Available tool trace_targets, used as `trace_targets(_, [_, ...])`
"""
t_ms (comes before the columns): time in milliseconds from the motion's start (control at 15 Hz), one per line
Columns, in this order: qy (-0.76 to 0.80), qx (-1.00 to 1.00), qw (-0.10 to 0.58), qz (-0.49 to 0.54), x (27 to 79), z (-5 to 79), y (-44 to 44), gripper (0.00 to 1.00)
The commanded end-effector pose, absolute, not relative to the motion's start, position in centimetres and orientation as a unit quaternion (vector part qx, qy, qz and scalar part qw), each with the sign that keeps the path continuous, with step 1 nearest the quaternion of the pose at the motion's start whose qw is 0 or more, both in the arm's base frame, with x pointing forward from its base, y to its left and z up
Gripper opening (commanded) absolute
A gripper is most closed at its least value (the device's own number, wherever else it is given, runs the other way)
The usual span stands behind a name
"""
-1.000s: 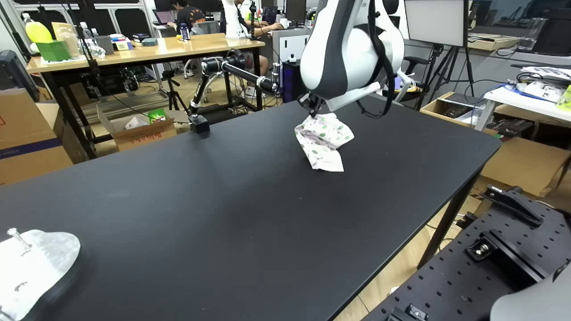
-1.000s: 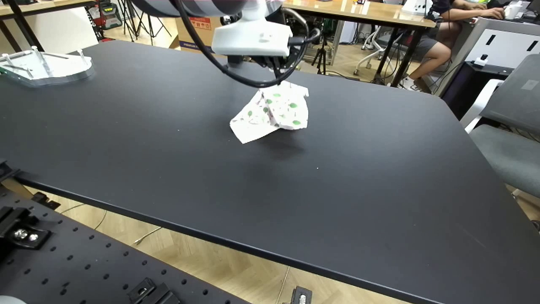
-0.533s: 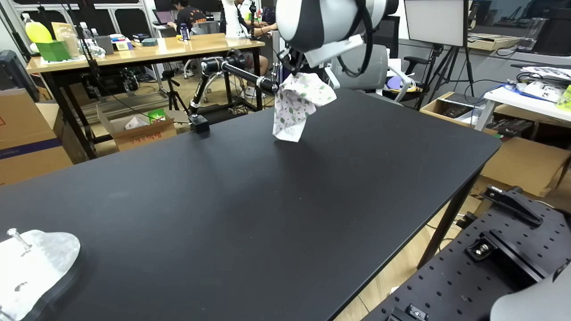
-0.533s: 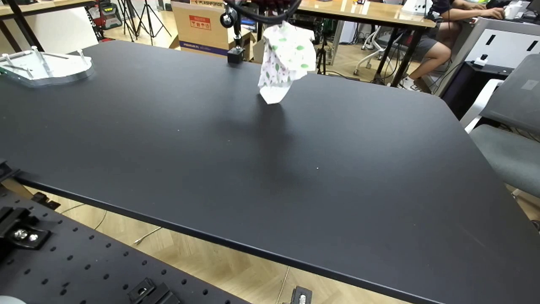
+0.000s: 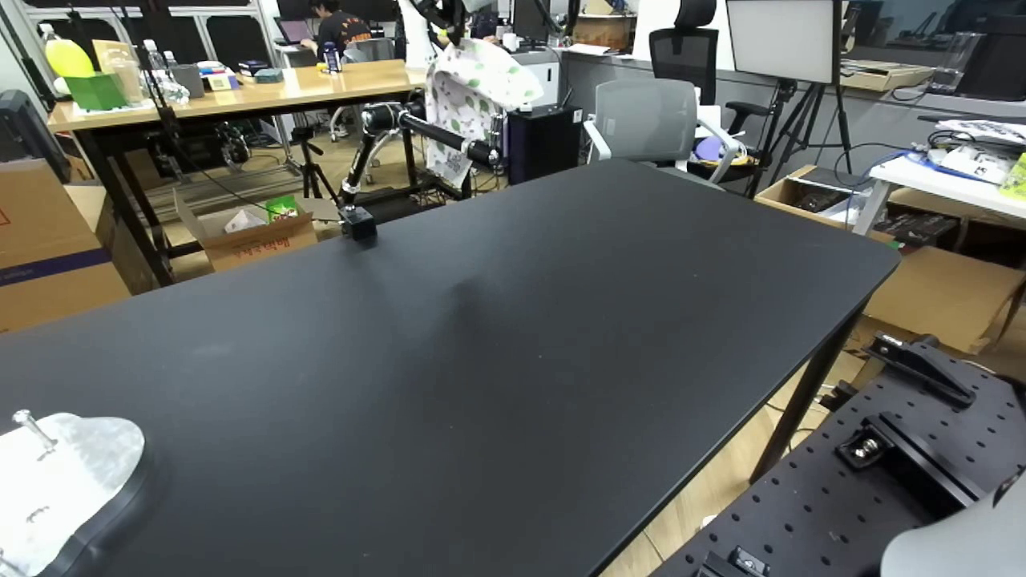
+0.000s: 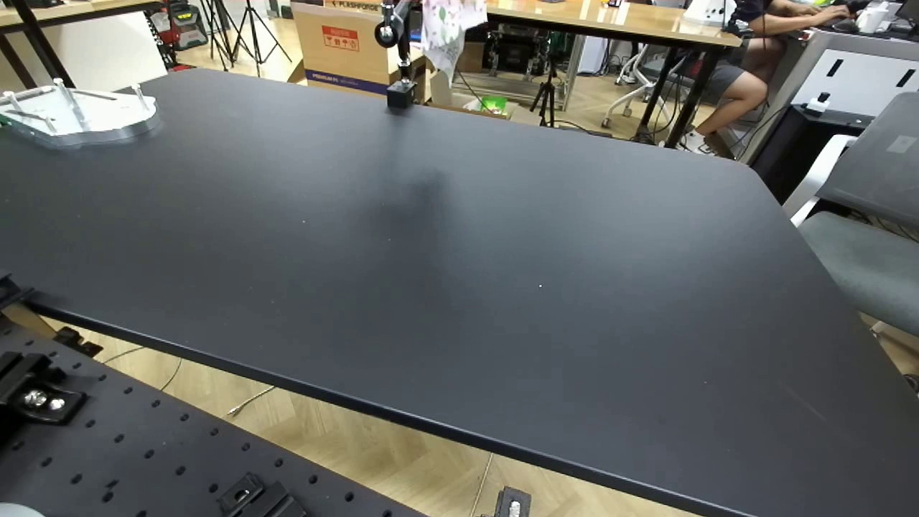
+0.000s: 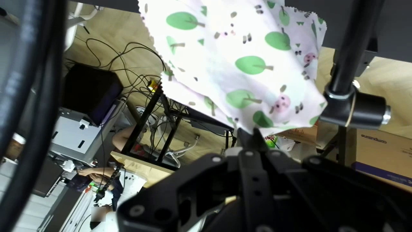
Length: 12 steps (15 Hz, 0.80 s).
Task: Remove the towel from the handle and put it on the table twice
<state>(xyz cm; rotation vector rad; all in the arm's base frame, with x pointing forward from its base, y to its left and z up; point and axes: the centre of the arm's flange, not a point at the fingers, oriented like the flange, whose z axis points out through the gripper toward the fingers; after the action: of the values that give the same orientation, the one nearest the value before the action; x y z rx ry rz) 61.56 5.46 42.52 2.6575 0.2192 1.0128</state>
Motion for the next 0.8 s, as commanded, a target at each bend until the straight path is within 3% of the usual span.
trace_targets(0, [0.063, 0.928, 0.172, 0.324, 59.7, 46.7, 9.8, 0.0])
trace_targets(467, [0.1, 0.933, 0.231, 0.256, 55.0, 47.6, 12.6, 0.0])
trace_targets(733, [0.105, 0.938, 0.231, 0.234, 52.9, 46.6, 12.4, 0.0])
